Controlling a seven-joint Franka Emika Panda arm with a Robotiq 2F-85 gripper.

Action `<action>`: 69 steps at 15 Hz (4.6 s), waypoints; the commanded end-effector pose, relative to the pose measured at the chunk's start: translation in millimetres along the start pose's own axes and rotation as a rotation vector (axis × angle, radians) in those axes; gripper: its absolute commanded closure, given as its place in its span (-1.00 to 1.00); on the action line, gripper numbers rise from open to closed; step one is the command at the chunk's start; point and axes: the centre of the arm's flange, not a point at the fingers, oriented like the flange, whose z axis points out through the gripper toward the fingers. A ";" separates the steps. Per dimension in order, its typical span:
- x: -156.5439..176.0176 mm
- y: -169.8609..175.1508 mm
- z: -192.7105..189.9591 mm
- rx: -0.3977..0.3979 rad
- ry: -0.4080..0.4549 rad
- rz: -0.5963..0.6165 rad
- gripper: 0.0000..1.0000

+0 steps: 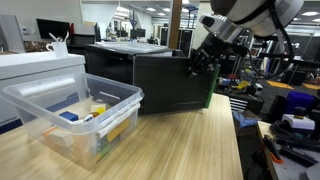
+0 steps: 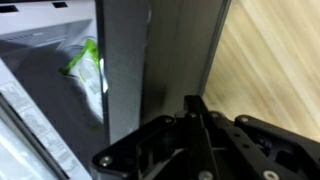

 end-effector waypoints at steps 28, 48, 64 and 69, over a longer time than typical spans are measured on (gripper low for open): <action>-179.6 92.5 83.4 -0.041 -0.232 -0.004 1.00; -160.6 176.3 48.8 0.159 -0.129 0.185 1.00; -78.6 98.6 -66.9 0.685 -0.462 -0.797 1.00; -75.1 76.6 -88.8 0.722 -0.390 -1.082 1.00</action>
